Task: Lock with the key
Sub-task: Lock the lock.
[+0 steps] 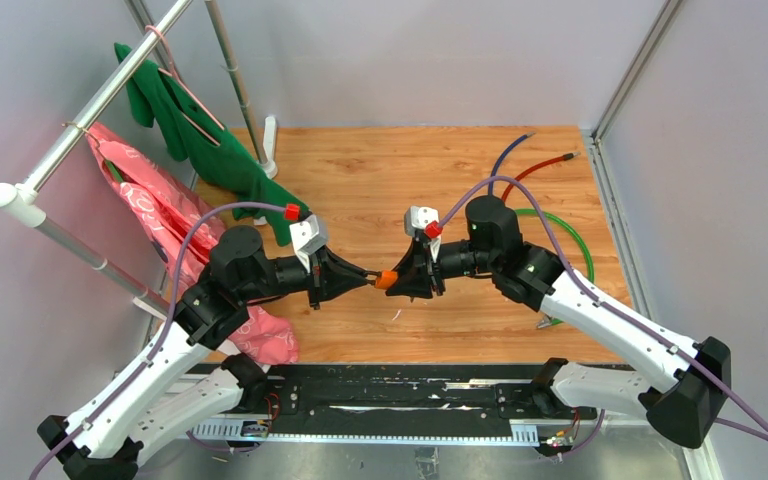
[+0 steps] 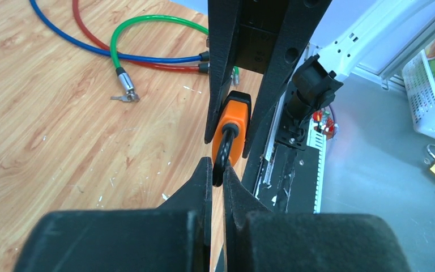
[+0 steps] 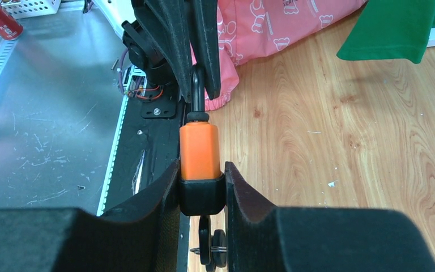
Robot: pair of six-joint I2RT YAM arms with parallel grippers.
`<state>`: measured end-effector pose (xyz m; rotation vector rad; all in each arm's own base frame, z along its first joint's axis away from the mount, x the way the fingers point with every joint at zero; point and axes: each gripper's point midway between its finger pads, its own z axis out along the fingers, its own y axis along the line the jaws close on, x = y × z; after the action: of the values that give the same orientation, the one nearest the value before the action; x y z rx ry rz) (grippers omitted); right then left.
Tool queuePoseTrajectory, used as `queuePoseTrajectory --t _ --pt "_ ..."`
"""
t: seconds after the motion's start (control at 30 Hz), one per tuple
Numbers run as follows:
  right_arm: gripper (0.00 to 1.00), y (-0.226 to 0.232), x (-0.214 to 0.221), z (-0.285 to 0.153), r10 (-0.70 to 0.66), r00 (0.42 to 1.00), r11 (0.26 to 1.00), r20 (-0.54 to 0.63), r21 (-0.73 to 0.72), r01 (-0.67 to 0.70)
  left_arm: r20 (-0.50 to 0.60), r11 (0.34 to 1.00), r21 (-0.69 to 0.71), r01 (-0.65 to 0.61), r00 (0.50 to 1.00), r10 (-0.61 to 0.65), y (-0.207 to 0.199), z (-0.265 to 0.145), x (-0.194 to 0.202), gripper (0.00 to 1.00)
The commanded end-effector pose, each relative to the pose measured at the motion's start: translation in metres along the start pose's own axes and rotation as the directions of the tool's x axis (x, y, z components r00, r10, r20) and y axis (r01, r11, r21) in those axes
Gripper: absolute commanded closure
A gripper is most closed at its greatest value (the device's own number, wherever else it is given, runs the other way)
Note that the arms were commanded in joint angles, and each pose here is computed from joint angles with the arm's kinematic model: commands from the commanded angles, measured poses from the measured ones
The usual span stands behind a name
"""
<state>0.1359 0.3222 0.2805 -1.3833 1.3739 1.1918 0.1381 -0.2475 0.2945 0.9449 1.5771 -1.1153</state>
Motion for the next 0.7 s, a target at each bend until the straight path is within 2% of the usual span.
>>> queuePoseTrajectory --t 0.0,0.33,0.67 --pt "1.00 0.013 -0.060 0.006 -0.169 0.968 0.983 0.185 -0.038 0.179 -0.051 0.997 0.063 0.043 0.998 -0.040 -0.009 0.007 0.021 1.00" --pt "1.00 0.010 -0.100 0.000 -0.217 0.919 0.976 0.330 0.043 0.215 -0.062 0.991 0.126 0.045 0.997 -0.037 -0.019 0.012 0.038 1.00" --pt "1.00 0.005 -0.100 0.008 -0.183 0.927 0.983 0.326 0.045 0.179 -0.035 0.985 0.168 0.029 0.999 -0.023 -0.027 0.019 0.043 1.00"
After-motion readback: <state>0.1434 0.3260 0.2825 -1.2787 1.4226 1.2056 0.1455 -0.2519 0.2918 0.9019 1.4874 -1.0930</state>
